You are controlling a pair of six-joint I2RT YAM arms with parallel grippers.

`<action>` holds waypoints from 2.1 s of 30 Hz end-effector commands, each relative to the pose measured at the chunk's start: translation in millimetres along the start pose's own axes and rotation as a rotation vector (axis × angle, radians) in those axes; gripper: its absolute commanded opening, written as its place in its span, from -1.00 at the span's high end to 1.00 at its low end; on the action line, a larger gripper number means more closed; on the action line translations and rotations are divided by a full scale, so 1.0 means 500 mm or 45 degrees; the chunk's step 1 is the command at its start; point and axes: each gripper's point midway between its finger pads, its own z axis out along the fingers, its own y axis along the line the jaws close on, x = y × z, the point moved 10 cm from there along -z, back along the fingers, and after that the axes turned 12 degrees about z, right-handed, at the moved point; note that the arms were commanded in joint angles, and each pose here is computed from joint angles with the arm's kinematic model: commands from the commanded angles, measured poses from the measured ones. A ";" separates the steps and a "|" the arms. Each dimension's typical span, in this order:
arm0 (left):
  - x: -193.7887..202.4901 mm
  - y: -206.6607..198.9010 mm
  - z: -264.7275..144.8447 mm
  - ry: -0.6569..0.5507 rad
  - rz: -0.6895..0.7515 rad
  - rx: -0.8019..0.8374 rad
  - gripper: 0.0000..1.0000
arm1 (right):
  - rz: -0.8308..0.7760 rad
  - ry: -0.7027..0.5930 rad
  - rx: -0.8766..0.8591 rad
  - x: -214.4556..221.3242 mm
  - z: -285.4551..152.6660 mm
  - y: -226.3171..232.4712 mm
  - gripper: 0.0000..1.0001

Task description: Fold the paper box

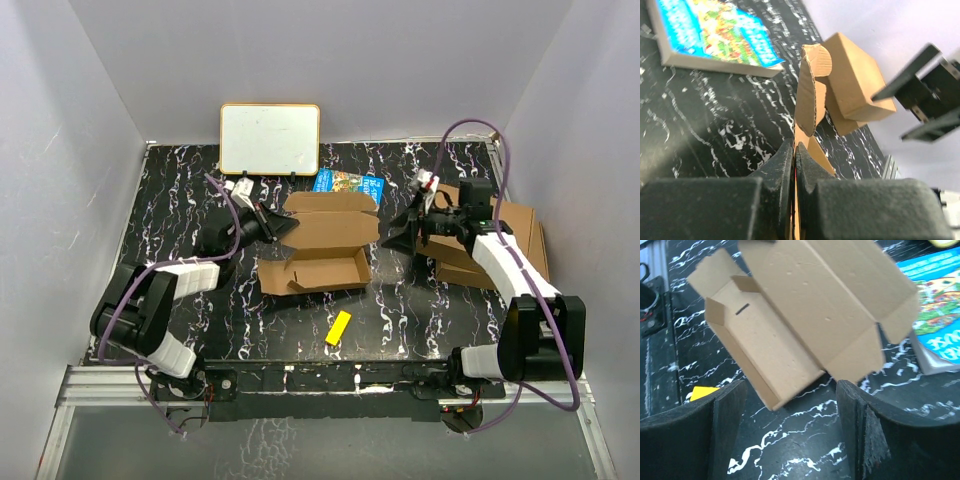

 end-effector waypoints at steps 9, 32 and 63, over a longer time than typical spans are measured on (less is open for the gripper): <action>-0.098 -0.102 -0.058 -0.167 0.536 0.461 1.00 | -0.070 -0.182 -0.021 -0.094 -0.053 0.016 -0.97; -0.099 -0.148 -0.096 -0.267 0.504 0.679 1.00 | 0.070 -0.133 -0.131 -0.094 0.043 0.005 -0.97; -0.085 -0.137 -0.088 -0.223 0.418 0.651 1.00 | -0.016 -0.108 -0.427 -0.093 0.040 0.061 0.84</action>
